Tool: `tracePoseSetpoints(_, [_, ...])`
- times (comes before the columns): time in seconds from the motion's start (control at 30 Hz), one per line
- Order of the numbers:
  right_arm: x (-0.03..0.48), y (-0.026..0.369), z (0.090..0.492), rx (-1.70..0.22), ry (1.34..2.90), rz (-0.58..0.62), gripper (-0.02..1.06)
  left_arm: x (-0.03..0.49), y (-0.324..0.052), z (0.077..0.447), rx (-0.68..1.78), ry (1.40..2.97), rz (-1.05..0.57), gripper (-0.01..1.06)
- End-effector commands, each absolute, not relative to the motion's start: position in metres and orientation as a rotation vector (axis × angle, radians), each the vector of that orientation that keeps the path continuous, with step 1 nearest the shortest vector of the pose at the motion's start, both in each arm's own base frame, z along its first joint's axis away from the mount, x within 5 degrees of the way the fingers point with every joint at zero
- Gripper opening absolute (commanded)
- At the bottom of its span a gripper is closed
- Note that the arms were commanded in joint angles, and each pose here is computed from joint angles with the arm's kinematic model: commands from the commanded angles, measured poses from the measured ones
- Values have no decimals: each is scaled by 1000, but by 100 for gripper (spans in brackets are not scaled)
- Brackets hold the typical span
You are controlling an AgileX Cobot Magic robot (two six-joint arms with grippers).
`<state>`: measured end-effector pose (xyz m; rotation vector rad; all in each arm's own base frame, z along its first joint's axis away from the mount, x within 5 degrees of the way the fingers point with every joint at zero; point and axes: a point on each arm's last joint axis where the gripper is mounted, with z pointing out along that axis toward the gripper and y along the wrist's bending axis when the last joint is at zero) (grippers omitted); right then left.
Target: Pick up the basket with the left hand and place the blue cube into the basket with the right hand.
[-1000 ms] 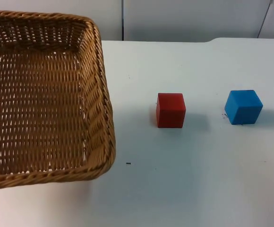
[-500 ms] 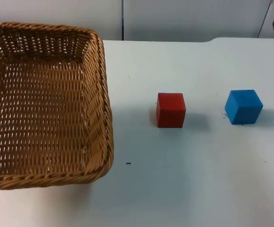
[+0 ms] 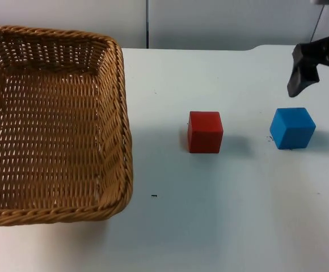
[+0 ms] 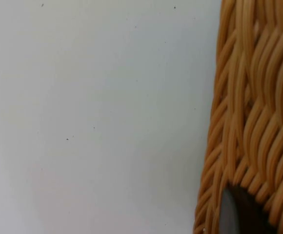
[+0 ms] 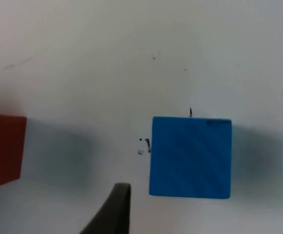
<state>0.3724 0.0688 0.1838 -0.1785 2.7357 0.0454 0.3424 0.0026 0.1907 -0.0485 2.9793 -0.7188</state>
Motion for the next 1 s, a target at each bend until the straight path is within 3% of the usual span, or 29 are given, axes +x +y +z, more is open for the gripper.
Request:
tracePoseSetpoints(0.0, [376, 70, 179, -175, 2730, 46, 99, 344, 2, 196, -64, 2962, -749, 0])
tracePoseSetpoints(0.33, [385, 72, 139, -142, 2781, 51, 99, 343, 2, 196, -61, 2964, -749, 0])
tracePoseSetpoints(0.73, [394, 74, 117, -104, 2747, 70, 95, 343, 2, 196, -60, 2965, -746, 0])
tracePoseSetpoints(0.87, [395, 75, 116, -99, 2735, 76, 90, 343, 2, 196, -60, 2965, -746, 0])
tracePoseSetpoints(0.97, [396, 75, 117, -89, 2726, 82, 71, 343, 2, 196, -60, 2965, -746, 0])
